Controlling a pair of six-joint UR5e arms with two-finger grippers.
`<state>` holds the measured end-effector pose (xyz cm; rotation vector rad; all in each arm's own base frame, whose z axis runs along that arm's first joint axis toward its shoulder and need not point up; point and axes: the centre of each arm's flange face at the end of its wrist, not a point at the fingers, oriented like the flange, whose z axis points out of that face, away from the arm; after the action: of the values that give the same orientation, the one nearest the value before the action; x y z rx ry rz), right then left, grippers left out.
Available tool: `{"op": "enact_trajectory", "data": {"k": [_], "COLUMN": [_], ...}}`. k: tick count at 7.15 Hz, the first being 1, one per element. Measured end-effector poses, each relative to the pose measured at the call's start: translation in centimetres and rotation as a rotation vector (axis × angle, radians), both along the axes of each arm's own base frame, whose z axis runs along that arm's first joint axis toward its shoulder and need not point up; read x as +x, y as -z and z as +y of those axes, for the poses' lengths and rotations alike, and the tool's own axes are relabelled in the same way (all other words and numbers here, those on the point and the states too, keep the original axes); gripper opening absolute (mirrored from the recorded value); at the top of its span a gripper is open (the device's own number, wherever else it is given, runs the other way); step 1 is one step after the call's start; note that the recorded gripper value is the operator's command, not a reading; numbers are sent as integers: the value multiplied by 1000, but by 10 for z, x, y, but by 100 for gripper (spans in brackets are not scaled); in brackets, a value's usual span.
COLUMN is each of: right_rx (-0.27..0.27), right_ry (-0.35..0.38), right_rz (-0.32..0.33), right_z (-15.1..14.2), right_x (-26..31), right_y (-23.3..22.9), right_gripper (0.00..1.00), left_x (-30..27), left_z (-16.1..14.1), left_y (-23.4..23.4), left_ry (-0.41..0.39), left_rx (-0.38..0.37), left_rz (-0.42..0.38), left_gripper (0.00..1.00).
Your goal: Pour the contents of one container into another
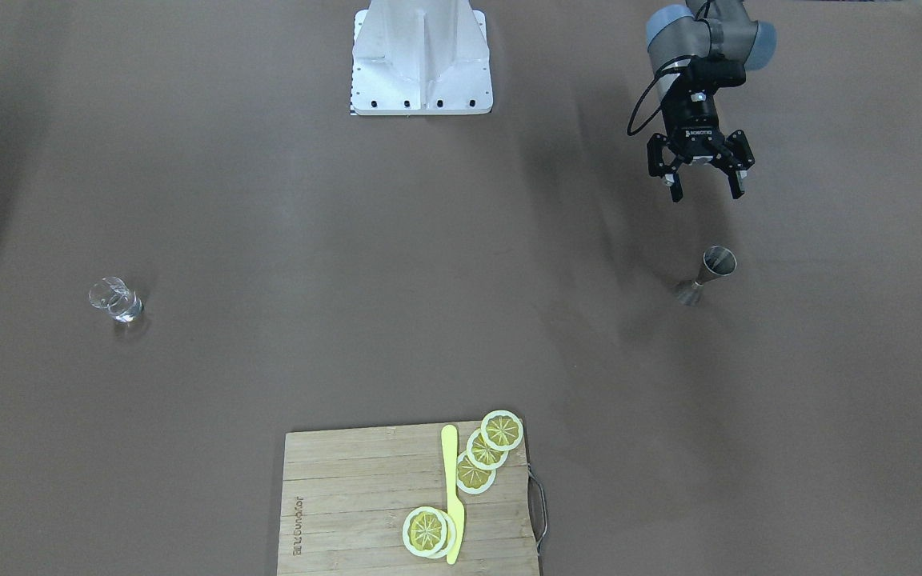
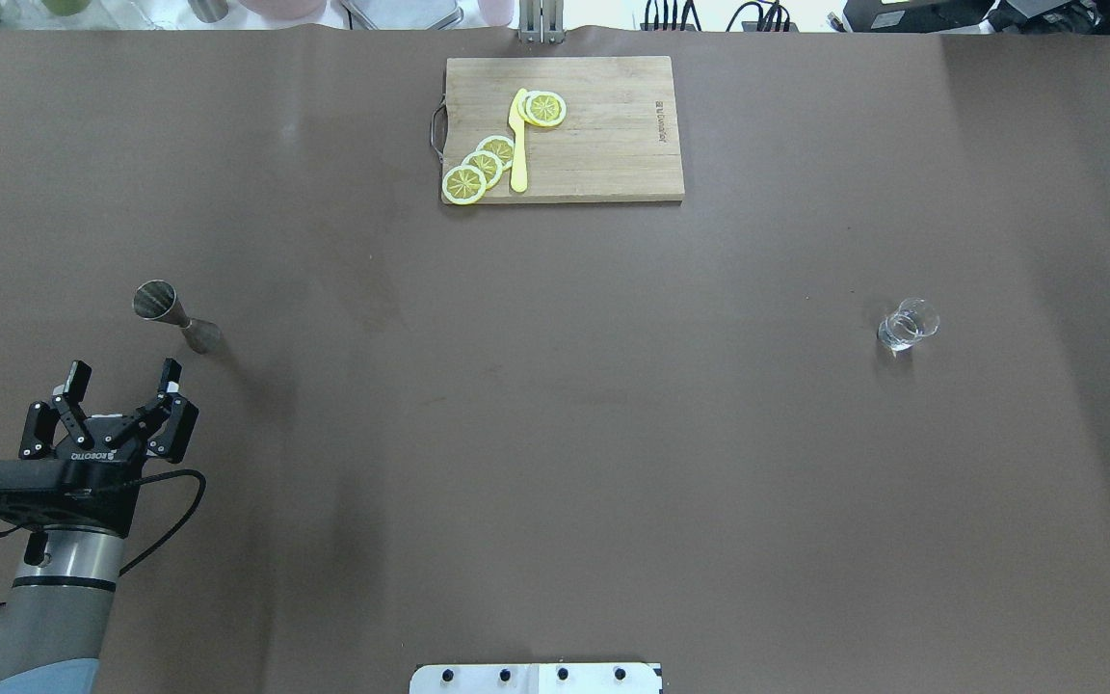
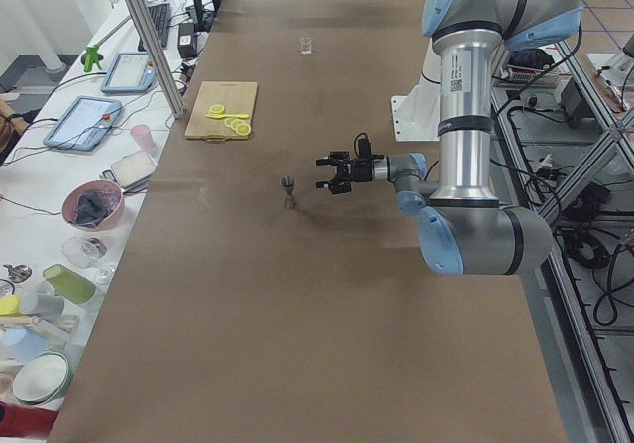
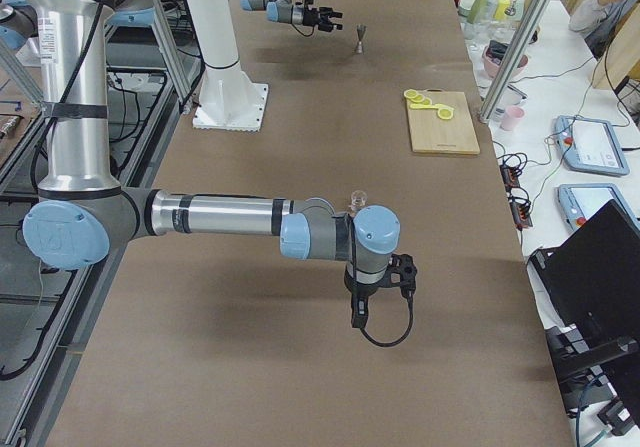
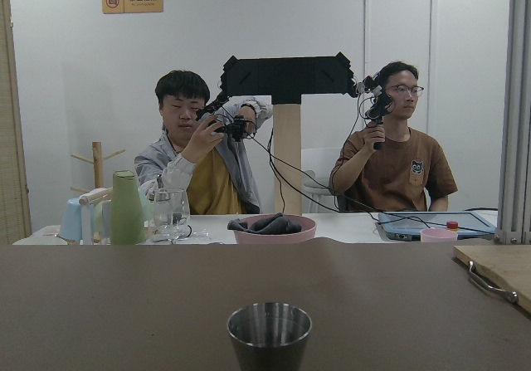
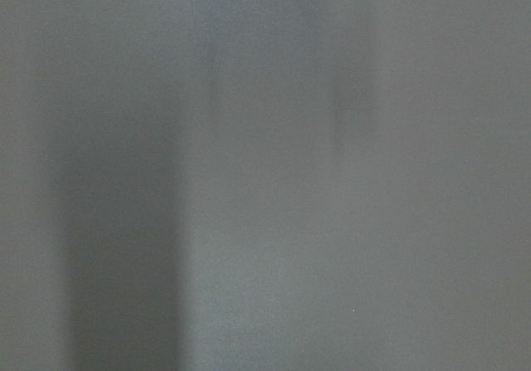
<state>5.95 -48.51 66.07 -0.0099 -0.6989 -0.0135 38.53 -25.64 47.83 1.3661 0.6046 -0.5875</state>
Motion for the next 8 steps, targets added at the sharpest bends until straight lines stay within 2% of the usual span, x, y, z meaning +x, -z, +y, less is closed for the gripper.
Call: {"op": "enact_trajectory", "data": {"k": [1,4,6,8], "right_rx": [4,12,12,8], "right_ry": [-2,-3,-4,-13], "right_rz": [6,12,12,14], "right_z": [-1,-1,0,2], "right_x": [1,2,3,7], "right_y": [2,5,5,3], "right_gripper": [100,100,100,100], "left_x": [-7,-13,-30,-48], "left_z": [1,-3,-36,-77], "left_y": [13,63,108,131], "left_ry": [-24,-168,-233,-315], "left_rx": [2,39,94,150], "left_rz": [-3,-31,-31,-104], "left_gripper": [98,98,98,98]}}
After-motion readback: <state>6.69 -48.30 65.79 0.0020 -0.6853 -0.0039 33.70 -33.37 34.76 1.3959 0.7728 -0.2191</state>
